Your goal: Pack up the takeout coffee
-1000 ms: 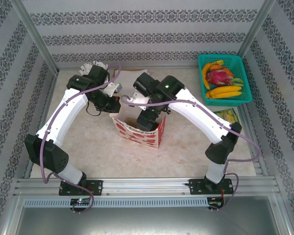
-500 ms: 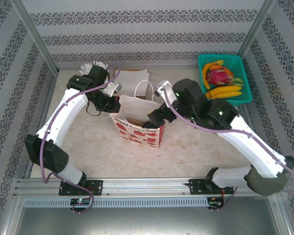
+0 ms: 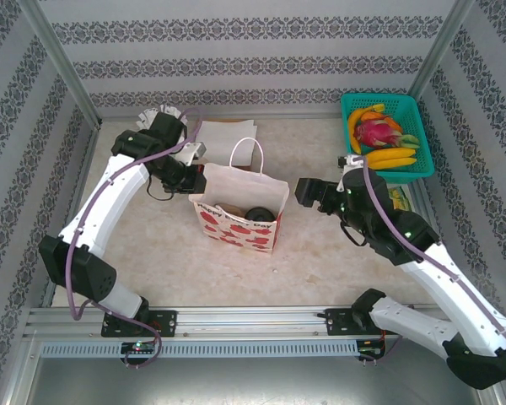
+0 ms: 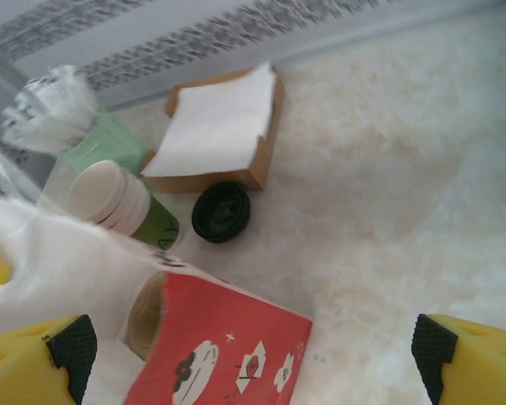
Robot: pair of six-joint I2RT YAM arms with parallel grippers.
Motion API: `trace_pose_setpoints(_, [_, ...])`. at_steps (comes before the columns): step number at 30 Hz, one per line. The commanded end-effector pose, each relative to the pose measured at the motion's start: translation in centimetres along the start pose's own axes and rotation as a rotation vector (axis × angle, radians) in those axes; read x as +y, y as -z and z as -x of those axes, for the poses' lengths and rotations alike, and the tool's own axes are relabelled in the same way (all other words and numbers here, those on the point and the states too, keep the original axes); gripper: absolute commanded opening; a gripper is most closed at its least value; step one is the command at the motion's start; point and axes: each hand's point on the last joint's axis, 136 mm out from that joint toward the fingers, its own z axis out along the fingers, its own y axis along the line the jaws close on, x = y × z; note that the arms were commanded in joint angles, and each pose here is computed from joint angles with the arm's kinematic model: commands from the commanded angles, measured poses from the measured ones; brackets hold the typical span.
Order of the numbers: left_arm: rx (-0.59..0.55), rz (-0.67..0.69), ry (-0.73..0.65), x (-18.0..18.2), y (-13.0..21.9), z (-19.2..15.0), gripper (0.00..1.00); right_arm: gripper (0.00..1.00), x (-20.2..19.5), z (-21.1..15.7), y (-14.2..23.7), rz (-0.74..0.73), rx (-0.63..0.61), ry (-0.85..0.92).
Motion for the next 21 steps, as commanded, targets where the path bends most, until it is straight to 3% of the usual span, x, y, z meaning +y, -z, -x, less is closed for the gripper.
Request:
trace_pose_setpoints(1, [-0.067, 0.018, 0.113, 0.3, 1.5, -0.1, 0.0, 0.98, -0.6, -2.3, -2.4, 0.02, 0.102, -0.228])
trace_pose_setpoints(6, [-0.119, 0.098, 0.211, 1.7, 2.7, -1.0, 0.0, 0.98, 1.8, -2.0, -4.8, 0.183, 0.186, -0.214])
trace_pose_setpoints(16, [-0.125, 0.232, 0.308, 4.8, 4.1, -4.2, 0.02, 0.98, 2.2, -0.1, -8.9, 0.17, 0.2, -0.162])
trace_pose_setpoints(19, [-0.114, 0.204, 0.315, 5.0, 3.8, -4.4, 0.05, 0.98, 2.5, 1.0, -9.9, 0.193, 0.206, -0.174])
trace_pose_setpoints(21, [-0.083, 0.1, 0.277, 3.3, 2.9, -4.1, 0.05, 0.98, 3.1, 1.5, -10.5, 0.232, 0.213, -0.18])
